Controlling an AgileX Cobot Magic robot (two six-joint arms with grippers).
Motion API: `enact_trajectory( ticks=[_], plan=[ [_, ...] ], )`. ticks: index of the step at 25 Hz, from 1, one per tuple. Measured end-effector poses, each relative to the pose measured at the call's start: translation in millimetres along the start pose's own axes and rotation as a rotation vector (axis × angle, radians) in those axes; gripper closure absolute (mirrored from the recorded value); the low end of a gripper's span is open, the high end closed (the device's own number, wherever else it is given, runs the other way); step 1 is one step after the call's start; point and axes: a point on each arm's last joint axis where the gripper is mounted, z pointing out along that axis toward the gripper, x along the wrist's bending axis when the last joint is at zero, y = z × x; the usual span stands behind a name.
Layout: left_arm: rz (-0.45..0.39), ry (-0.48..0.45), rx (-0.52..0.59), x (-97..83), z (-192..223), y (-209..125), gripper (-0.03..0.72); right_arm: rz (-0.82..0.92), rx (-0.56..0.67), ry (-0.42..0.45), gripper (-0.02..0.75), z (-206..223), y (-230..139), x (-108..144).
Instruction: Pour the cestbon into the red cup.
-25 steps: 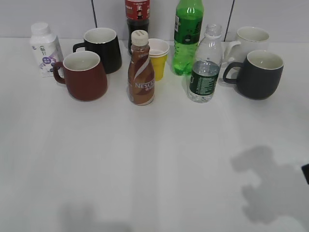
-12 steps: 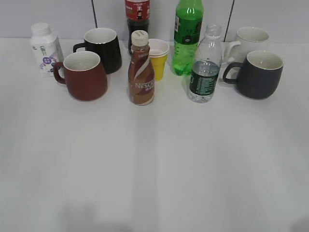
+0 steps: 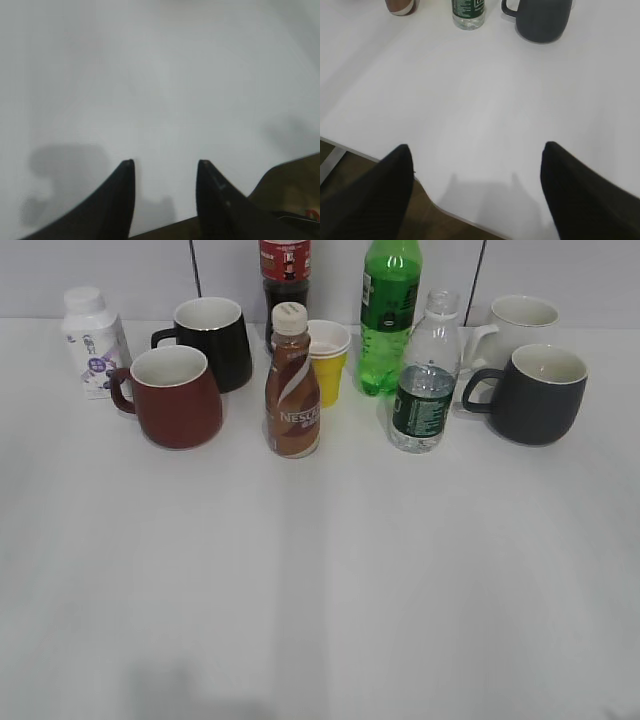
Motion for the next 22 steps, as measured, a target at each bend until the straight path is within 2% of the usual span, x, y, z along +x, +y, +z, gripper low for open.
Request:
enact_trajectory(
  ticks=[11,17,20,22],
  plan=[
    [-0.004,0.002,0.000,0.1,0.0,0.0,0.379,0.000,-0.014,-0.001,0.145,0.0,1.3,-0.1],
    [-0.081,0.092,-0.051,3.6,-7.4,-4.4,0.379,0.001,-0.016,-0.003,0.145,0.0,1.5,-0.1],
    [-0.120,0.146,-0.116,3.6,-16.4,-10.4,0.379,0.026,-0.017,-0.055,0.145,0.4,1.7,0.2],
    [-0.134,0.171,-0.162,2.6,-22.5,-14.9,0.379,0.061,-0.018,-0.129,0.145,1.1,2.1,0.6]
  ],
)
